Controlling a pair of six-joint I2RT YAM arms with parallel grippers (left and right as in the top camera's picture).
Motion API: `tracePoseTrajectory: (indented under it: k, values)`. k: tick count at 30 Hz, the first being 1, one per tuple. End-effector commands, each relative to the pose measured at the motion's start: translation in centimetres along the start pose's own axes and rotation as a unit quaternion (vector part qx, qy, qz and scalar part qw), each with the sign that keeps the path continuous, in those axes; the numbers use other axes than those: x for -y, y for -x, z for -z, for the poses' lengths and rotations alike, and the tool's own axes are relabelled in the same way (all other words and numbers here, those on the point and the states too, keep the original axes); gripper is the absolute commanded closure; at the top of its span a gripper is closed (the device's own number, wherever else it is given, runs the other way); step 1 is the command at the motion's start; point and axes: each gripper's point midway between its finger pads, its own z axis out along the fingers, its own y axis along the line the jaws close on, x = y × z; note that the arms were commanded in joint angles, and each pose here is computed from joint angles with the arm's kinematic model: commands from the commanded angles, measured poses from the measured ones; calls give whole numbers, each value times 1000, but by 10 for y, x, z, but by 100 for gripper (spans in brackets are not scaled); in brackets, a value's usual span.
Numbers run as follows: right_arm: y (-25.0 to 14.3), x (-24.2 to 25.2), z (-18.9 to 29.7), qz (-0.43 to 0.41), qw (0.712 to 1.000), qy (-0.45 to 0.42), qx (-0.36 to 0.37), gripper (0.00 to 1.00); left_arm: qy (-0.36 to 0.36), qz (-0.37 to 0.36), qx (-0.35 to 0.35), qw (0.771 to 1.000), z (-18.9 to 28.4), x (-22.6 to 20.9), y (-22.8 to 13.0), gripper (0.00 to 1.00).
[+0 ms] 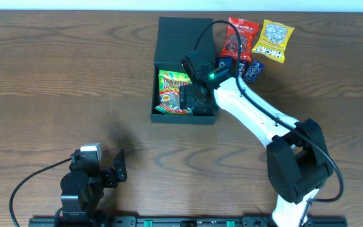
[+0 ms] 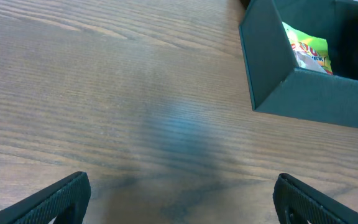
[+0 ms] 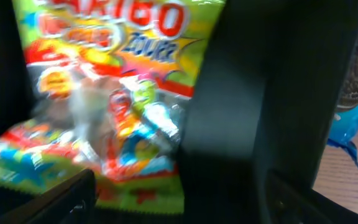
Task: Pack container
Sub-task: 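Carry the Haribo bag into the green box and release it, then move the right gripper to the Oreo pack and grasp it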
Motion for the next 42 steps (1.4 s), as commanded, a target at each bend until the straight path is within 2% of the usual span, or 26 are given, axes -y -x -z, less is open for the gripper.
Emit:
tracePoseTrajectory:
  k: [1,2,4,7,10,13,16,20,22,25,32,37,39,42]
  values:
    - [34,-22,77,46,994,59,82,14,-5,-1,1,1000,-1,1,-1,5]
    - [42,-20,101,54,990,60,113,13,-5,-1,1,1000,-1,1,-1,5]
    - [52,-6,134,43,985,47,161,1,-5,-1,1,1000,-1,1,-1,5]
    - [68,31,165,13,977,6,212,1,-5,0,1,1000,-1,1,-1,5]
    - [77,57,168,-8,976,-4,215,1,-5,-1,1,1000,-1,1,-1,5]
    - [82,82,155,-34,978,-22,203,2,-5,-1,1,1000,-1,1,-1,5]
    - [83,105,131,-53,982,-43,175,10,-5,0,1,1000,-1,1,-1,5]
    - [76,112,97,-61,989,-42,124,12,-5,-1,1,1000,-1,1,-1,5]
    - [74,114,81,-61,991,-48,108,23,-5,-1,1,1000,-1,1,-1,5]
    - [72,117,58,-61,993,-59,85,28,-5,-1,1,1000,-1,1,-1,5]
    - [95,111,7,-52,993,-45,97,28,-5,0,2,1000,-1,1,0,5]
    - [99,108,-25,-30,995,-33,87,29,-14,-7,30,999,0,5,13,5]
    - [98,111,-33,-21,996,-30,82,29,-33,-37,41,998,0,12,19,5]
    - [96,118,-41,-18,997,-28,71,28,-103,-153,57,981,4,39,22,5]
